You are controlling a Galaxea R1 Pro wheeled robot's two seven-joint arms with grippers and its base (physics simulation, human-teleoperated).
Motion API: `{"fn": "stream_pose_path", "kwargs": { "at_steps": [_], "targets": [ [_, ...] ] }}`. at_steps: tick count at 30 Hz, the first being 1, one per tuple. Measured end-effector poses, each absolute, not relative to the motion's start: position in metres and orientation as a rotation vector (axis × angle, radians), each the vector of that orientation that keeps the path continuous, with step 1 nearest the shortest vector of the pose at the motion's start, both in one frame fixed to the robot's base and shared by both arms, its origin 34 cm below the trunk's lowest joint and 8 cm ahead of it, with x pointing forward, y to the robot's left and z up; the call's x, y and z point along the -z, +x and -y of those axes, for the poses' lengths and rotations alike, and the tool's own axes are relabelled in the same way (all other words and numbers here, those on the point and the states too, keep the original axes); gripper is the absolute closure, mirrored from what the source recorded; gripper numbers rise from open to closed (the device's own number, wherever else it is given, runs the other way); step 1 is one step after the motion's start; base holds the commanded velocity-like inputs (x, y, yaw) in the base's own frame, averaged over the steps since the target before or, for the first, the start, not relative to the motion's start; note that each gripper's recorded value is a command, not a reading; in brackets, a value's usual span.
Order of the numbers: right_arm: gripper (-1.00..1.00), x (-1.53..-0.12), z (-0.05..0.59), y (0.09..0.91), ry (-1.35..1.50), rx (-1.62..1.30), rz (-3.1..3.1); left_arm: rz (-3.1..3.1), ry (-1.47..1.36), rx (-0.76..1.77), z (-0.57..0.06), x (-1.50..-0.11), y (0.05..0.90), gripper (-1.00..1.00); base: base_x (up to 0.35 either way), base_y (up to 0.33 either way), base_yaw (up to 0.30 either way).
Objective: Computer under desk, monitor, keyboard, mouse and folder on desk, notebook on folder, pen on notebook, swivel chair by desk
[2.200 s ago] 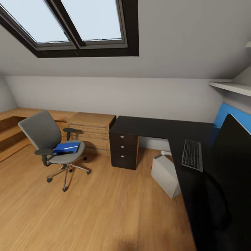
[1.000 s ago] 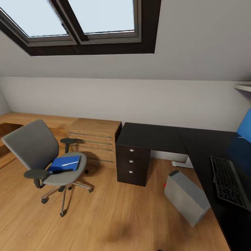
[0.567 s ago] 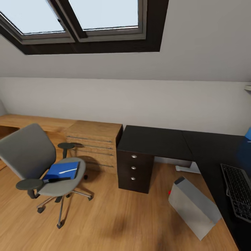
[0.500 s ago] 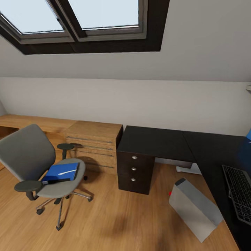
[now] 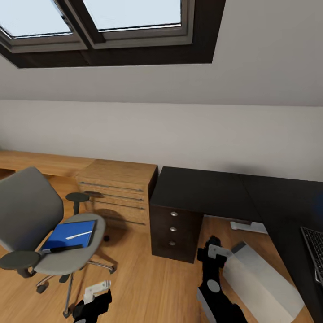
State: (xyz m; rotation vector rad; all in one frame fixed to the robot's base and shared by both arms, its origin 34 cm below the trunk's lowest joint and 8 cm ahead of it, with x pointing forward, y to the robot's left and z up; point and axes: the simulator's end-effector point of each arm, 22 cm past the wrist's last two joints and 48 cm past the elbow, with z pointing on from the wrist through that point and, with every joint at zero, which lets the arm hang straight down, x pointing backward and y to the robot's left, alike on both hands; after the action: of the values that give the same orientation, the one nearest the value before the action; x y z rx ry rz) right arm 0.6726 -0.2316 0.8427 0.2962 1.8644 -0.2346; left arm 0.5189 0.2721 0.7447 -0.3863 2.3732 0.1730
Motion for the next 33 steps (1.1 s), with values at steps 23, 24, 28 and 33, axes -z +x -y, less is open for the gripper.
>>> {"fn": "stream_pose_path", "kwargs": {
  "at_steps": [23,24,28,33],
  "targets": [
    [1.00,-0.869,0.173,0.752,0.223,0.131,-2.109,-2.362,-0.224,-0.060,-0.214,-0.794,0.554,-1.00,0.330,0.000,0.000],
    [1.00,-0.869,0.173,0.752,0.223,0.131,-2.109,-2.362,-0.224,-0.059,-0.214,-0.794,0.554,-1.00,0.321,0.000,0.000],
    [1.00,-0.869,0.173,0.752,0.220,0.130,-2.109,-2.361,-0.226,-0.061,-0.214,-0.794,0.555,-1.00,0.177,0.000,0.029],
    [1.00,-0.868,0.172,0.752,0.220,0.129,-2.110,-2.326,-0.238,-0.065,-0.218,-0.800,0.560,-1.00,0.026,0.000,0.164]
  ]
}}
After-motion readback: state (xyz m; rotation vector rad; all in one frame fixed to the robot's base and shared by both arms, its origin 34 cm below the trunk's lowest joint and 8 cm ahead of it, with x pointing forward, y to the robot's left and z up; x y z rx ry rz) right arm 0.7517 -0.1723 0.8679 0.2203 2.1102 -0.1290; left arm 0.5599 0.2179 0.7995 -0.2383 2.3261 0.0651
